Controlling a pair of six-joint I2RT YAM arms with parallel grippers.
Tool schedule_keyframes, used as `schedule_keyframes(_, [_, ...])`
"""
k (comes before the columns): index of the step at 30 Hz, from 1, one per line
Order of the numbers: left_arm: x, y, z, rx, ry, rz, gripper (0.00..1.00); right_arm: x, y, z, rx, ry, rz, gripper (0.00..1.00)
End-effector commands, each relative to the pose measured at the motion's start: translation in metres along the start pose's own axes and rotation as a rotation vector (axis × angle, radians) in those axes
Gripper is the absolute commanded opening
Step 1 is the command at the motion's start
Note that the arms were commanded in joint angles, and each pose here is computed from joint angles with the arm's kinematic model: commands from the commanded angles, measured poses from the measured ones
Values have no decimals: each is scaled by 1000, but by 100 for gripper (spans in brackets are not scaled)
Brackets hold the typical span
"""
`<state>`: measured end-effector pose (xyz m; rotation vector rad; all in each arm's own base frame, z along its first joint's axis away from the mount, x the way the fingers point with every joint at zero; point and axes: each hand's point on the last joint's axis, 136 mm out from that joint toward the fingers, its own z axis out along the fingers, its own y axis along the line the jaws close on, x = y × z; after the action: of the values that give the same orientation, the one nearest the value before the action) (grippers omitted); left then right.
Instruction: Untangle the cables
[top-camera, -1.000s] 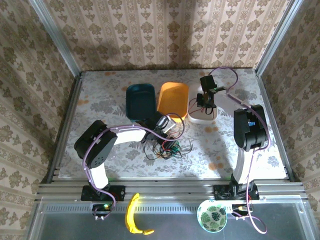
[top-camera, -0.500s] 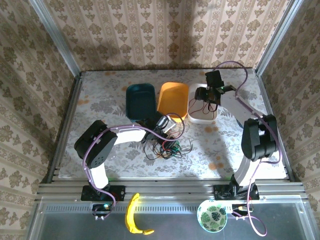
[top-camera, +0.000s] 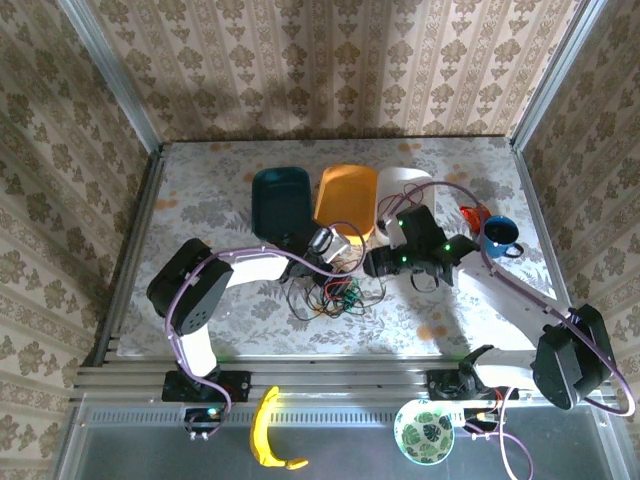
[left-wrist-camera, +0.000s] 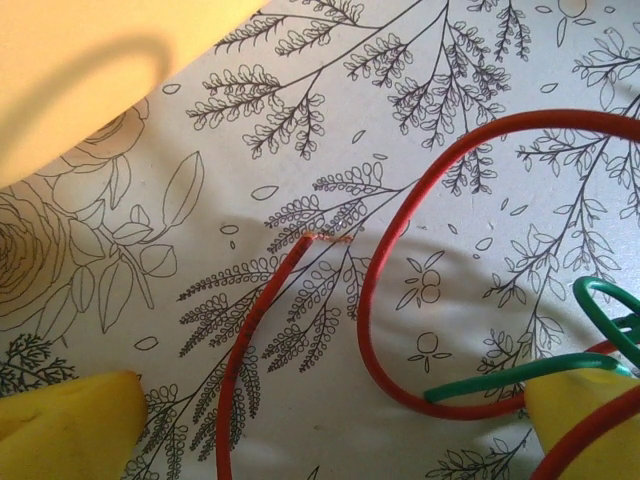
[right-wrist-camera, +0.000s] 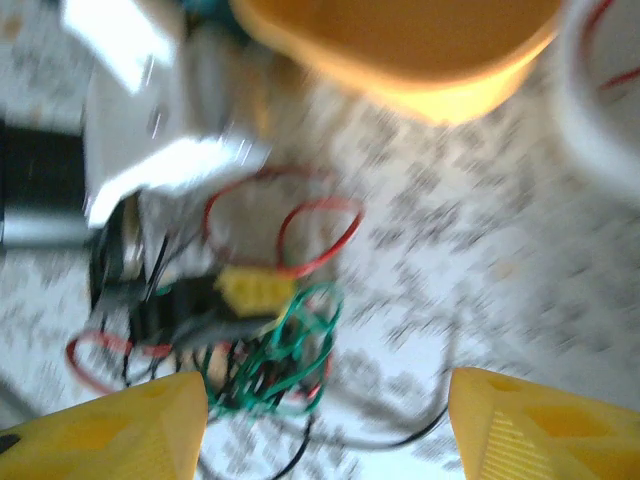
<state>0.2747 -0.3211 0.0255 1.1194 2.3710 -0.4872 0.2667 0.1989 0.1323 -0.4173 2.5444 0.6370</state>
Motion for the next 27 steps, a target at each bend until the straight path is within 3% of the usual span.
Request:
schedule_keyframes(1, [3,-11,7,77,15,-7,100,13,41,0,-176,35,-42,66])
schedule_keyframes(5, [5,-9,9,69,26,-5,100,21,58,14,-223,107,-78,66])
schedule_keyframes(15, [7,-8,11,66,31,-11,100,3,86,28,-322,163,-134,62])
schedule_keyframes(27, [5,-8,14,68,31,-19,100,34,85,30,-311,312,-174,58])
